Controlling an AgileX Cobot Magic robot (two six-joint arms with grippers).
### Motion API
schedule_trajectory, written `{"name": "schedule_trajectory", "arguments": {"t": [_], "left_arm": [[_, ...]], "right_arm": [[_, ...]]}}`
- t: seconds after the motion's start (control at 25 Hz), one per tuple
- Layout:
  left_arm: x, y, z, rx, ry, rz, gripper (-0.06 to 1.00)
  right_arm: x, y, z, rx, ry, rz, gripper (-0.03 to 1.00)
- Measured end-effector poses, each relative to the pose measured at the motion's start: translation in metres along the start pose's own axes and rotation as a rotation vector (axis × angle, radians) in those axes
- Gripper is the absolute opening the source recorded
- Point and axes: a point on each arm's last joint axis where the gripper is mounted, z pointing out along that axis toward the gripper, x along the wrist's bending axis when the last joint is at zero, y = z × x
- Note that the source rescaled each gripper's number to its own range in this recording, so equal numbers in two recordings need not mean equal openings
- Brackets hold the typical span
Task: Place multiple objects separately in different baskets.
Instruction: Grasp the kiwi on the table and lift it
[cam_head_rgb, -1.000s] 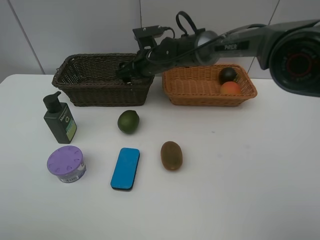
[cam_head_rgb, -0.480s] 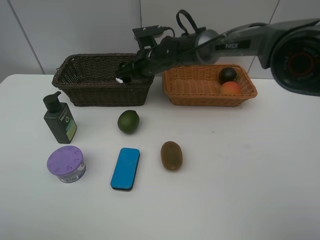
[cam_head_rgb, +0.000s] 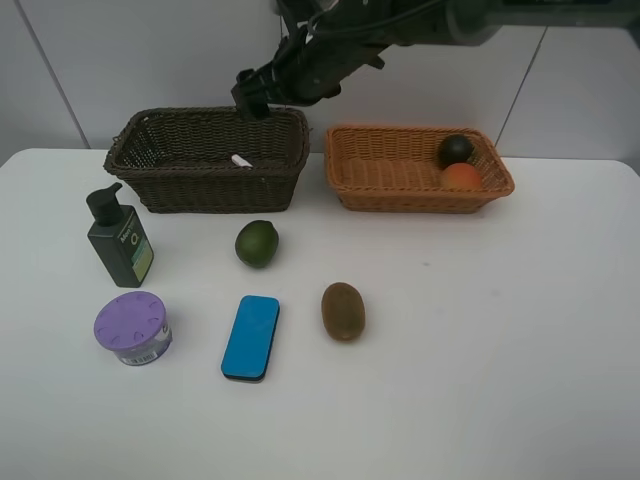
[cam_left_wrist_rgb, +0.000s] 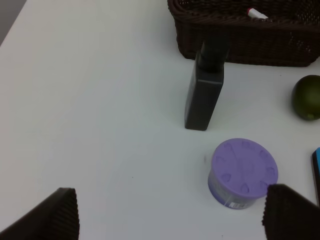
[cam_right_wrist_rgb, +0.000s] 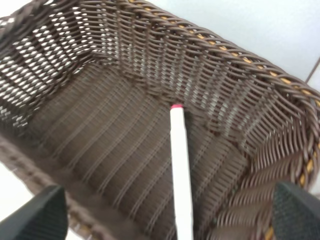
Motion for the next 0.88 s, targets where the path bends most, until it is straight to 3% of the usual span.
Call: {"name": "schedule_trajectory", "arguments": {"t": [0.28,0.52,0.68,0.88], "left_arm": [[0.0,0.0,0.0,0.0,0.0,0.0,0.97],[0.0,0.0,0.0,0.0,0.0,0.0,0.97],[0.0,0.0,0.0,0.0,0.0,0.0,0.97],[0.0,0.0,0.0,0.0,0.0,0.0,0.97]], "right_arm": [[0.002,0.005,-0.067,0.228,-0.021,0.081,0.98],[-0.004,-0.014,-0.09,0.49,-0.165,0.313,0.98],[-0.003,-0.02,-0.092,0.526,-0.215,0.417,0.98],[0.019,-0.045,-0.084,0.621,-0.209,0.447,0.98]]}}
